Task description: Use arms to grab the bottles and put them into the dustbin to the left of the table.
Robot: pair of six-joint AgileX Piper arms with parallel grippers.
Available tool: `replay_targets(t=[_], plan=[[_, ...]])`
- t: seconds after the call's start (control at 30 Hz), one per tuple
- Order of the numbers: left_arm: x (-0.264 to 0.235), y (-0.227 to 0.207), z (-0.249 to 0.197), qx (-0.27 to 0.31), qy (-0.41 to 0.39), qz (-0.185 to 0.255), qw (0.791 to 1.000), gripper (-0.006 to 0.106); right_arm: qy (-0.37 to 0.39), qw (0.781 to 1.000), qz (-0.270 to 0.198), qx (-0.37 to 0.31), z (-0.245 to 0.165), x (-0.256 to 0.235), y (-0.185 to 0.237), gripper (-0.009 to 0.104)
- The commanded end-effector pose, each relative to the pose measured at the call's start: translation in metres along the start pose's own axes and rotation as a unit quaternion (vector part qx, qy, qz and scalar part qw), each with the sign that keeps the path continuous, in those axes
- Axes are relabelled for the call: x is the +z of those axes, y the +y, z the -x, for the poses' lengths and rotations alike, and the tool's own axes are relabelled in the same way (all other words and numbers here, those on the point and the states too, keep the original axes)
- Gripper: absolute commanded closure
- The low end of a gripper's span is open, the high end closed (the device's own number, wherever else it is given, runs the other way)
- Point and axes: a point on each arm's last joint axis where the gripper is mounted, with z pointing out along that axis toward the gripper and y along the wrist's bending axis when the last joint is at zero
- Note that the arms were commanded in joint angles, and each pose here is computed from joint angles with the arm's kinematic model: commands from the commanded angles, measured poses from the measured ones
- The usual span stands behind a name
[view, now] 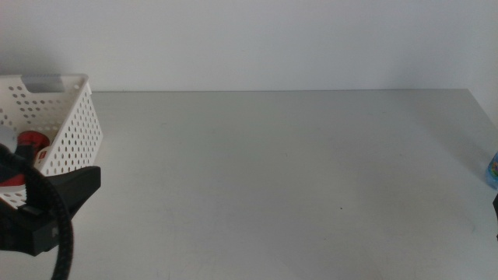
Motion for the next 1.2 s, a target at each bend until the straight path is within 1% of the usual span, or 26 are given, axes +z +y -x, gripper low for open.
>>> replay_targets(t=[0.0, 0.07, 0.23, 0.37, 0.53, 0.63, 0.97, 1.1, 1.17], plan=[[-0.004, 0.0, 0.015, -0.008, -0.051, -0.001, 0.999, 0.008, -0.055, 0.998, -0.002, 0.005, 0.015, 0.007, -0.005, 0.024], [-0.004, 0.0, 0.015, -0.008, -0.051, -0.001, 0.999, 0.008, -0.054, 0.998, -0.02, 0.003, 0.016, 0.014, -0.01, 0.024], [-0.004, 0.0, 0.015, -0.008, -0.051, -0.001, 0.999, 0.008, -0.06, 0.994, -0.081, -0.04, 0.023, 0.037, -0.028, 0.024], [-0.004, 0.0, 0.015, -0.008, -0.051, -0.001, 0.999, 0.008, -0.066, 0.991, -0.109, -0.044, 0.027, 0.051, -0.038, 0.021], [-0.004, 0.0, 0.015, -0.008, -0.051, -0.001, 0.999, 0.008, -0.113, 0.989, -0.089, -0.034, 0.036, 0.07, -0.04, 0.015], [-0.004, 0.0, 0.015, -0.008, -0.051, -0.001, 0.999, 0.008, -0.124, 0.988, -0.089, -0.032, 0.038, 0.08, -0.043, 0.014], [-0.004, 0.0, 0.015, -0.008, -0.051, -0.001, 0.999, 0.008, -0.129, 0.988, -0.073, -0.037, 0.038, 0.125, -0.05, 0.014], [-0.004, 0.0, 0.015, -0.008, -0.051, -0.001, 0.999, 0.008, -0.124, 0.99, -0.058, -0.04, 0.033, 0.142, -0.049, 0.014], [-0.004, 0.0, 0.015, -0.008, -0.051, -0.001, 0.999, 0.008, -0.122, 0.99, -0.057, -0.039, 0.029, 0.15, -0.048, 0.016]])
